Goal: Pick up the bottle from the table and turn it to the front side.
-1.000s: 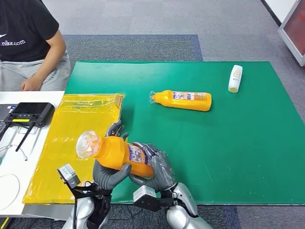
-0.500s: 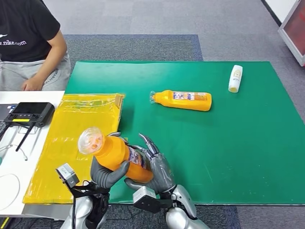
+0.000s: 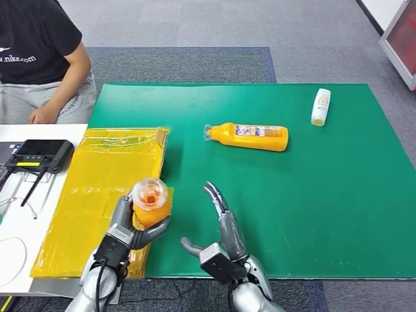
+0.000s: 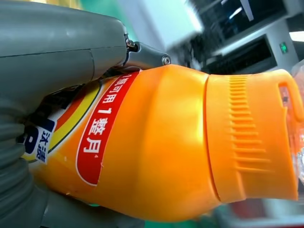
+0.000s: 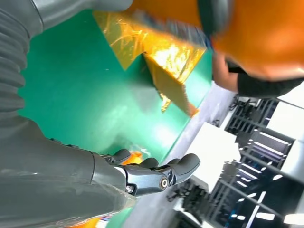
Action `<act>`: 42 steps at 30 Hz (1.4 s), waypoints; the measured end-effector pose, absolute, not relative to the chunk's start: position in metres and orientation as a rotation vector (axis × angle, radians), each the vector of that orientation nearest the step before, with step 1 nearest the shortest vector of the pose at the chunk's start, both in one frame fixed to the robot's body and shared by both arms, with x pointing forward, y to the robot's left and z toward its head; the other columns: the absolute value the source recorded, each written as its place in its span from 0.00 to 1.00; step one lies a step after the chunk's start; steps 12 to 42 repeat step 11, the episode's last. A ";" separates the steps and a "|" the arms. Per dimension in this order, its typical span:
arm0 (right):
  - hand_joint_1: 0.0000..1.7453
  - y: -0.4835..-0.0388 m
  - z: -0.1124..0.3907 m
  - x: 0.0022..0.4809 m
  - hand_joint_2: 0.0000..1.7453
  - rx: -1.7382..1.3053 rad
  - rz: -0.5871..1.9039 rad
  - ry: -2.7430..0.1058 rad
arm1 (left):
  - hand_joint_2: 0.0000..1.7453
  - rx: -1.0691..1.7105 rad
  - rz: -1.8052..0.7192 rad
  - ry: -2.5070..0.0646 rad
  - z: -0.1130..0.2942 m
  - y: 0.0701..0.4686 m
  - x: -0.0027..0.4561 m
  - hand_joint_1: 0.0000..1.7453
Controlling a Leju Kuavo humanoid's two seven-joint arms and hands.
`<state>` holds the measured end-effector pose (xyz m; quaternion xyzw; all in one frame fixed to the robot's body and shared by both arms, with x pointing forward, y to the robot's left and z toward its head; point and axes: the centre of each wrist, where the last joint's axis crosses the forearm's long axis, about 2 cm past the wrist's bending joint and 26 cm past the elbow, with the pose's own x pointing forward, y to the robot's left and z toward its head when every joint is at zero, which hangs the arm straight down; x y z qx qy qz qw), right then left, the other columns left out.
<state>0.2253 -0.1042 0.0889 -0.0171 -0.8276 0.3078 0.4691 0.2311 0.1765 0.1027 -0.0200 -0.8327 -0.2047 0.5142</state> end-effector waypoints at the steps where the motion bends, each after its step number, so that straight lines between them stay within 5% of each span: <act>1: 0.00 -0.106 0.087 0.224 1.00 -0.043 0.742 -2.018 | 1.00 0.032 -0.558 -1.995 0.101 0.185 0.232 1.00; 11: 0.00 -0.128 0.069 0.214 1.00 -0.093 0.647 -1.927 | 1.00 0.434 -0.880 -1.887 0.098 0.240 0.237 1.00; 42: 0.00 -0.128 0.069 0.214 1.00 -0.093 0.647 -1.927 | 1.00 0.434 -0.880 -1.887 0.098 0.240 0.237 1.00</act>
